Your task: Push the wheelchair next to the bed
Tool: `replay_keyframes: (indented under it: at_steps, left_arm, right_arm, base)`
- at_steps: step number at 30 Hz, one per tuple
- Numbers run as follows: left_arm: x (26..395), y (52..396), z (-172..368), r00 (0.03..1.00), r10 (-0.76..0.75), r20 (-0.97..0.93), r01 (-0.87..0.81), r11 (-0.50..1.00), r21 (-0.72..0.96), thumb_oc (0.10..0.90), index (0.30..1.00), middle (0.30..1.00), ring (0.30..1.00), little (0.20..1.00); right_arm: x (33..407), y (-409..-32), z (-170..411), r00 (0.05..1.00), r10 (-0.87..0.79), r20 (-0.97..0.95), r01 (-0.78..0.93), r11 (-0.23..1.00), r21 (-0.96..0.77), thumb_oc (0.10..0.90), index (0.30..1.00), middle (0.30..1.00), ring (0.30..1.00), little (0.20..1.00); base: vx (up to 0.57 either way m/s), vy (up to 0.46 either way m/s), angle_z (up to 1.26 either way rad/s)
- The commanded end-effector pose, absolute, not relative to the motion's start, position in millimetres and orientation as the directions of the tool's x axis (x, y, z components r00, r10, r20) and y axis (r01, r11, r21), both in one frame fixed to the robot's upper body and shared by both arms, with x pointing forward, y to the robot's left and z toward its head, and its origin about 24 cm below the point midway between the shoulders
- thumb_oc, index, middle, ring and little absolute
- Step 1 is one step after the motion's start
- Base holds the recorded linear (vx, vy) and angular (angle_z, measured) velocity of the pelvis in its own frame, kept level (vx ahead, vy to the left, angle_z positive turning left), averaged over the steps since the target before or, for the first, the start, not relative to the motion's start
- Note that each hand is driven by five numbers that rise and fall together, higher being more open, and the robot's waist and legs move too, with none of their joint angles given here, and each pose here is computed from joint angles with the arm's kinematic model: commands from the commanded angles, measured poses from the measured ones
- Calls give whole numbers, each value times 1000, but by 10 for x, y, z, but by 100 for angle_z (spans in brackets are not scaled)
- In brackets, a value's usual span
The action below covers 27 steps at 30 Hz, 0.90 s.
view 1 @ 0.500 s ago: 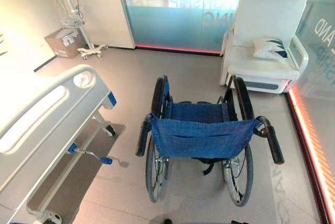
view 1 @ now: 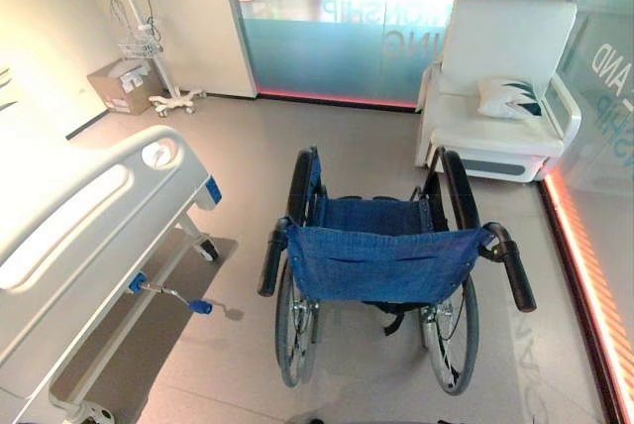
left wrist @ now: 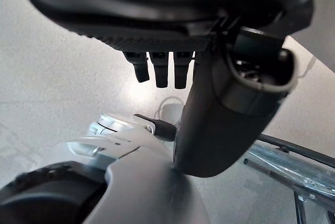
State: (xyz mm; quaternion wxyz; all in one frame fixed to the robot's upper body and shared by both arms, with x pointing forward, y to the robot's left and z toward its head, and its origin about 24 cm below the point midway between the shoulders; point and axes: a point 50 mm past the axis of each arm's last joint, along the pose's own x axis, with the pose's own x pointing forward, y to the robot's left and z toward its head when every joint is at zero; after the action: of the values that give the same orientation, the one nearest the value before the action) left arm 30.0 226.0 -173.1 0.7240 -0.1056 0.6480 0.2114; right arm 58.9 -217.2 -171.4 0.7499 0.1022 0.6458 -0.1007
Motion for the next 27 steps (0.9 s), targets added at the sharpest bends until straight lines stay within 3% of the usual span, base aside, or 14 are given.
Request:
replay_keyframes:
  at_steps: [1, 6, 12, 22, 27]
  left_arm:
    - [557, 2097, -1741, 143, 99, -985, -502, 865, 14, 800, 900, 900, 900, 900]
    - [648, 2171, -1713, 189, 112, -976, -527, 850, -5, 800, 900, 900, 900, 900]
    - [807, 2459, -1606, 284, 195, -939, -623, 782, -26, 800, 900, 900, 900, 900]
    - [1010, 3220, -1199, 404, 326, -855, -762, 636, -118, 800, 900, 900, 900, 900]
    - [1272, 3645, -758, 541, 378, -752, -767, 587, -257, 800, 900, 900, 900, 900]
  right_arm:
    - [412, -2091, -1751, 80, 5, -997, 300, 954, 29, 800, 900, 900, 900, 900]
    - [455, -2151, -1737, 109, -20, -994, 336, 942, 17, 800, 900, 900, 900, 900]
    - [673, -2424, -1629, 244, -94, -965, 461, 887, 30, 800, 900, 900, 900, 900]
    - [849, -3330, -1192, 384, -400, -832, 656, 753, -59, 800, 900, 900, 900, 900]
    - [1079, -3783, -745, 445, -575, -687, 742, 666, -77, 800, 900, 900, 900, 900]
  base:
    - [0, 0, 0]
    - [0, 0, 0]
    - [0, 0, 0]
    - [-11, -20, -3]
    - [0, 0, 0]
